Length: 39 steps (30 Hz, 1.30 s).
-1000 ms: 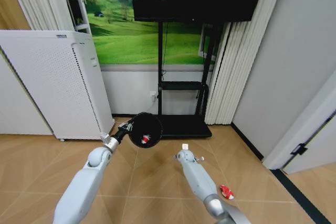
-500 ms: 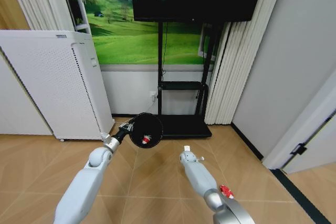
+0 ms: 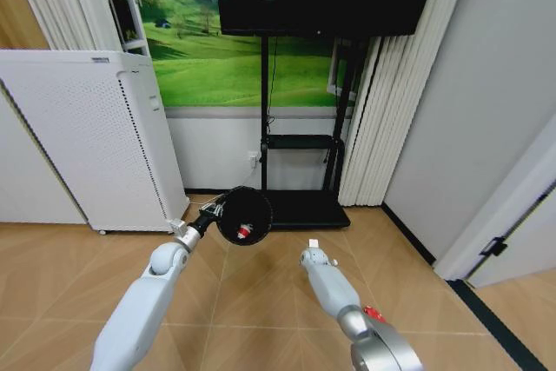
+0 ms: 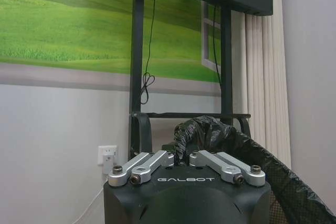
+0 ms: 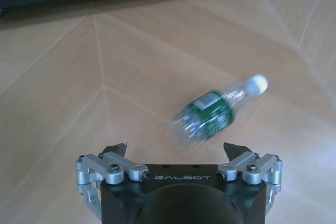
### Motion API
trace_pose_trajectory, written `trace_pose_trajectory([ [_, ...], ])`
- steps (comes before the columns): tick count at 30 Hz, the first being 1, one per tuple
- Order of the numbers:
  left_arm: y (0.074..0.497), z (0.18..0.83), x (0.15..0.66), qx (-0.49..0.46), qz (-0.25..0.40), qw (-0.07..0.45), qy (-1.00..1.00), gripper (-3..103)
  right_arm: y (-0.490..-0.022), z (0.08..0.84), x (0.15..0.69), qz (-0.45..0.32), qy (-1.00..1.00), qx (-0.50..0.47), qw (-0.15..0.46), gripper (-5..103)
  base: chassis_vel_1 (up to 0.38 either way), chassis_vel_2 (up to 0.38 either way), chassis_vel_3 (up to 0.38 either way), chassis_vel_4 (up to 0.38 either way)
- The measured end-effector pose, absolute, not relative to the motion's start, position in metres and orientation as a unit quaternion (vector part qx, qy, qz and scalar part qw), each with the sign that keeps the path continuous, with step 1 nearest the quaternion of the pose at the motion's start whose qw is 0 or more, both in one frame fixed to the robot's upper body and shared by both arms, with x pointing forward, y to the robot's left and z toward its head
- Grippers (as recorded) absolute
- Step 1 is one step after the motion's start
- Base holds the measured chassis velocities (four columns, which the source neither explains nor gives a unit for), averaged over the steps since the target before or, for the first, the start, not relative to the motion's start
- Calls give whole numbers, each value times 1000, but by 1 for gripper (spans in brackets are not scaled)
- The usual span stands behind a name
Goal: Pick up the trash bin and place the garbage on the floor into it.
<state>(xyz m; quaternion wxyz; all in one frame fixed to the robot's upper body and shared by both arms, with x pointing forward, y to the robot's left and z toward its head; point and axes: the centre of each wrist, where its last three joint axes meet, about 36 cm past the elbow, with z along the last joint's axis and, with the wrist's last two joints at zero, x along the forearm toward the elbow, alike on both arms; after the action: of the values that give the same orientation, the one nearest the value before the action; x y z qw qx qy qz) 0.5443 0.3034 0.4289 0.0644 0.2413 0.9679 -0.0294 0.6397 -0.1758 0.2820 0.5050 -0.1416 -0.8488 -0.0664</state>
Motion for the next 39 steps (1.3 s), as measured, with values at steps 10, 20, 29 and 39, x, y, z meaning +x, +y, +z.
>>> trace_pose_trajectory([
  [10,289,430,551,256,-30,64,964,7,-173,302,666,-133,-854,-188,467,100,0,0,0,0],
  [20,282,436,553,261,-29,66,963,7,-176,300,667,-122,-853,-215,459,100,0,0,0,0],
  [29,283,437,548,257,-32,68,963,7,-182,276,650,-126,-853,-217,457,100,0,0,0,0],
  [39,281,437,542,255,-33,67,964,7,-182,266,643,-132,-862,-196,448,100,0,0,0,0],
])
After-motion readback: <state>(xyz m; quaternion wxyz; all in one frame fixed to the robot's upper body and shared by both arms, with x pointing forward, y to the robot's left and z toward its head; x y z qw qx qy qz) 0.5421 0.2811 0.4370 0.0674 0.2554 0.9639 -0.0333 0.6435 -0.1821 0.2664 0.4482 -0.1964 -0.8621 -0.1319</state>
